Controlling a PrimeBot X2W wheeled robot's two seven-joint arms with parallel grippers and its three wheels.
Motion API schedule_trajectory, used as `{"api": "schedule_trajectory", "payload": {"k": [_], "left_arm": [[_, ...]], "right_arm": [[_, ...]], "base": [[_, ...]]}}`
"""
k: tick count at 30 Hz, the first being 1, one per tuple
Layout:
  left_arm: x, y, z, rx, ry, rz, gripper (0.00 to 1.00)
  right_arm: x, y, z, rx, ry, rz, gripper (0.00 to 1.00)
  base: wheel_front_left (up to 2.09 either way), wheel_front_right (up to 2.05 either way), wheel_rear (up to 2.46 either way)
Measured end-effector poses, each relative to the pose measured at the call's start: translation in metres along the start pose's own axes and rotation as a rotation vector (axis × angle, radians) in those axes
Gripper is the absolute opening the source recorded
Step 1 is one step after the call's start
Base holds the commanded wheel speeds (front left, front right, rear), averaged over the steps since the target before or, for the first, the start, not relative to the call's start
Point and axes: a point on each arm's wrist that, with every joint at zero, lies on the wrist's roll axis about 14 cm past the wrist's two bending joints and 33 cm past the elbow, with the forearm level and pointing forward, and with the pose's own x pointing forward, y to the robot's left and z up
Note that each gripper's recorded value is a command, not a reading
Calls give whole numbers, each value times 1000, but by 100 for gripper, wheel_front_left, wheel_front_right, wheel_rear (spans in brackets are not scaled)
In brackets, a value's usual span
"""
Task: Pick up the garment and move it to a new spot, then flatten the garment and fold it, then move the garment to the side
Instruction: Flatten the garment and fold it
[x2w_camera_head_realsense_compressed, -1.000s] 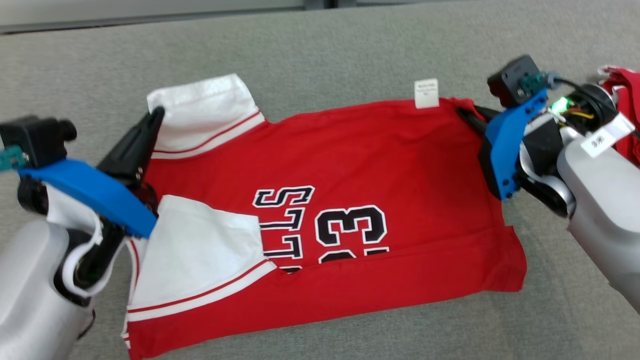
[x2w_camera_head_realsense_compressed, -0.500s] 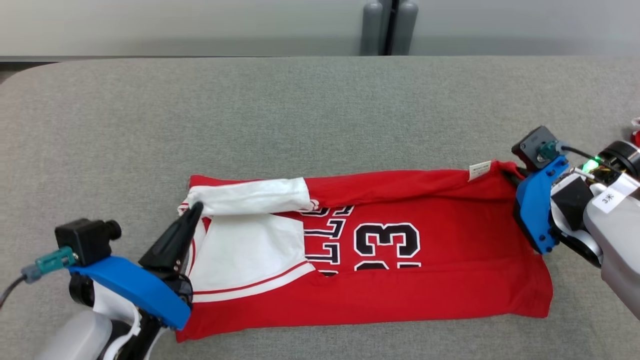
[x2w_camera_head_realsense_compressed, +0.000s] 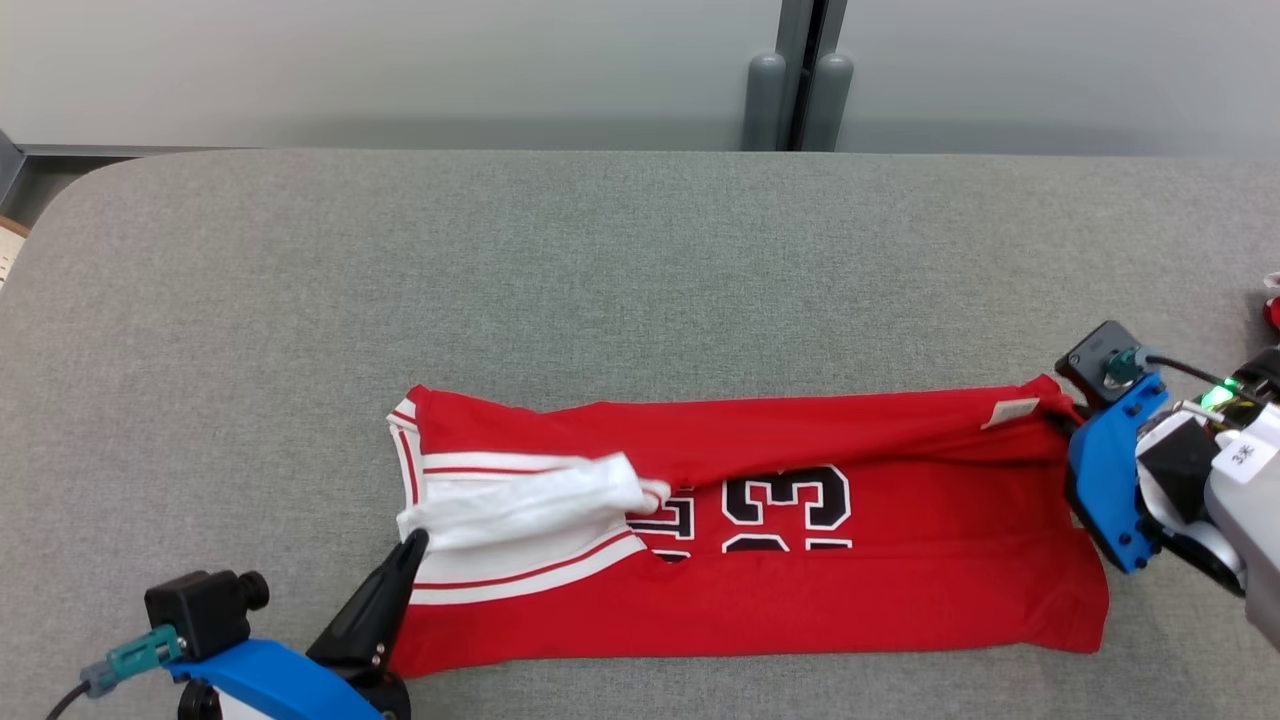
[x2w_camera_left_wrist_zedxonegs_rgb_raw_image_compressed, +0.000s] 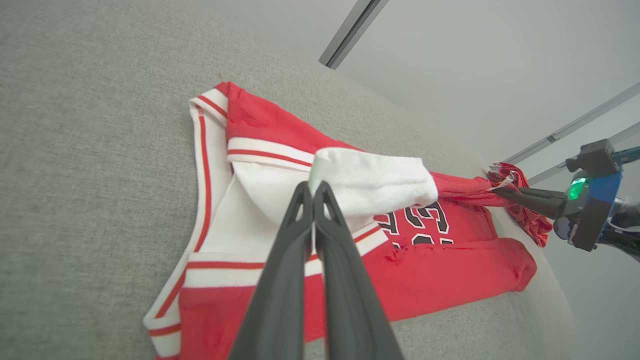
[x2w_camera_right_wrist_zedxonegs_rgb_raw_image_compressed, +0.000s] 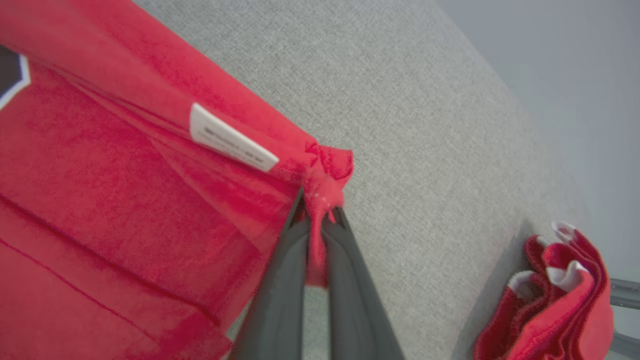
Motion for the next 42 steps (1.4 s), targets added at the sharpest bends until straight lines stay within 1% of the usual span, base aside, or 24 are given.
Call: {"api": "schedule_trajectory", "payload": {"k": [5, 6, 7, 8, 9, 13, 17, 21, 24, 29, 32, 35, 38, 42], "left_arm": [[-8, 8, -11, 1, 17, 30, 0], [-9, 13, -16, 23, 32, 49, 0], [-9, 14, -18, 23, 36, 52, 17], [-9, 14, -19, 22, 41, 55, 47], [-10, 15, -21, 30, 46, 58, 100], [-12, 24, -17, 73, 21, 100, 100], [-14, 26, 5, 94, -101, 127, 100], [-15, 26, 30, 139, -218, 151, 100], [-11, 19, 52, 176, -305, 148, 100], [-8, 13, 83, 296, -411, 165, 100], [-4, 15, 93, 375, -436, 181, 100], [2, 15, 91, 407, -435, 188, 100], [6, 19, 86, 417, -417, 194, 100], [12, 24, 75, 417, -381, 191, 100]], "right_arm": [[-1, 13, -9, 7, 18, 27, 0], [-1, 17, -11, 18, 25, 34, 9], [-1, 19, -13, 25, 32, 39, 47], [-1, 22, -15, 38, 38, 44, 100], [-1, 24, -17, 54, 39, 47, 100], [-4, 29, -17, 108, 24, 57, 100], [-13, 23, -8, 201, -44, 39, 100], [-24, 16, 3, 330, -149, 4, 100], [-32, 20, 9, 419, -216, -16, 100], [-47, 29, 14, 568, -312, -67, 100], [-54, 29, 14, 656, -363, -117, 100], [-58, 27, 12, 741, -399, -169, 100], [-57, 32, 1, 797, -377, -206, 100], [-53, 29, -21, 821, -313, -258, 100]], "base": [[0, 0, 0], [0, 0, 0], [0, 0, 0], [0, 0, 0], [0, 0, 0], [0, 0, 0], [0, 0, 0], [0, 0, 0], [0, 0, 0], [0, 0, 0], [0, 0, 0], [0, 0, 0], [0, 0, 0], [0, 0, 0]]}}
